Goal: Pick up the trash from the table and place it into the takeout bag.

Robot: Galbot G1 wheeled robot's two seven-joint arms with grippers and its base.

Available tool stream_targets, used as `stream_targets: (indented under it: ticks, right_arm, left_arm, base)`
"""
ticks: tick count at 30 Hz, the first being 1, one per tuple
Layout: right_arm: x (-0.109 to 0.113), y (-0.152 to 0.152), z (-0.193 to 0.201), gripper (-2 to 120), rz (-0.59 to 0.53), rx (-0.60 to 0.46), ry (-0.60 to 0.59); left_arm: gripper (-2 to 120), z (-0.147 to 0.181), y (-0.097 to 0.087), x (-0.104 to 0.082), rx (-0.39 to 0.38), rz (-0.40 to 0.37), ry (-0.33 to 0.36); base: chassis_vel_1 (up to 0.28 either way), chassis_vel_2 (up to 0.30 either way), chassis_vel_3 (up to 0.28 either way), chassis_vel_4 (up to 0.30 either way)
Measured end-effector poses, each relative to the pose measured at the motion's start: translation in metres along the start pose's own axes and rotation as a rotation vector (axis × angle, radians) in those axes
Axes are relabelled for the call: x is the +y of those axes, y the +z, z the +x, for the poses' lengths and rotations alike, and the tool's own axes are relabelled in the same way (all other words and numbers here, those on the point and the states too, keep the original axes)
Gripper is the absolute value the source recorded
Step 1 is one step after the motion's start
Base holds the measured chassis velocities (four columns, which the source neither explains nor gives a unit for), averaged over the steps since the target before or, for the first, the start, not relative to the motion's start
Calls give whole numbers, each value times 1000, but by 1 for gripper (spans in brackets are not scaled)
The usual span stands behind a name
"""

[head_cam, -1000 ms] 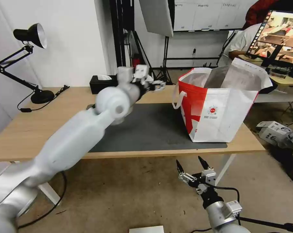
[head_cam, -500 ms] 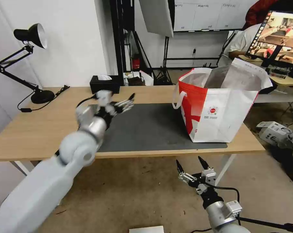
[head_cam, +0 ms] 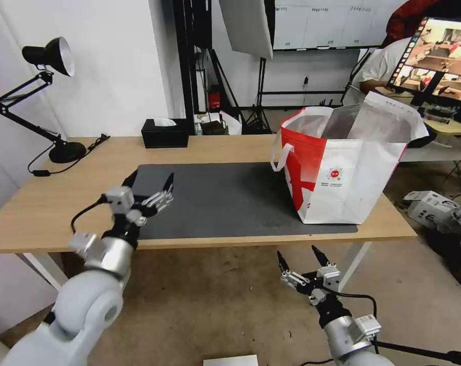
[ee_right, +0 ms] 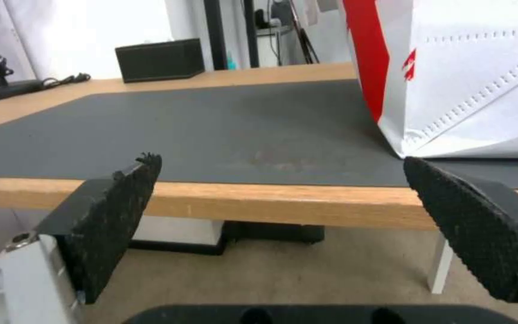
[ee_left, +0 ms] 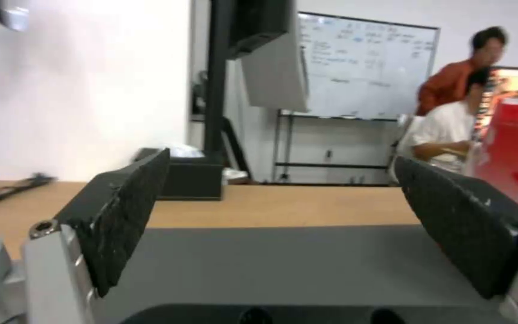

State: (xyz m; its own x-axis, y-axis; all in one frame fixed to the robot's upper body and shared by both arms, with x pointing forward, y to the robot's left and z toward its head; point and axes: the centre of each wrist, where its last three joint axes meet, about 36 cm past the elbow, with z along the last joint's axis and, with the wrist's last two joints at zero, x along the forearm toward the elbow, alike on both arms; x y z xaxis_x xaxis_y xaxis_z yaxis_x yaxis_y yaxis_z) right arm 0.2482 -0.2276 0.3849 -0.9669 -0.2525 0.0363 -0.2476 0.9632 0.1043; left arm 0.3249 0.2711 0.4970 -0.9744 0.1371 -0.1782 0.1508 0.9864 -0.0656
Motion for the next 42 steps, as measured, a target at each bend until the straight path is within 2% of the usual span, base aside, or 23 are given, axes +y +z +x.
stream_targets:
  ticks: [7,15,28,42]
  right_arm:
    - [0,0,0,100,0,0,0]
    - [0,0,0,100,0,0,0]
    - [0,0,0,100,0,0,0]
    - [0,0,0,100,0,0,0]
  left_arm:
    - [100,32,11,7,1,-21,-44]
    - [100,67,28,1,46,-32,-69]
    - [100,91,40,3,99,-45,-95]
    - [100,103,49,-9,159,-30,-108]
  base:
    - [0,0,0,0]
    - [0,0,0,0]
    - [0,0,0,0]
    - [0,0,0,0]
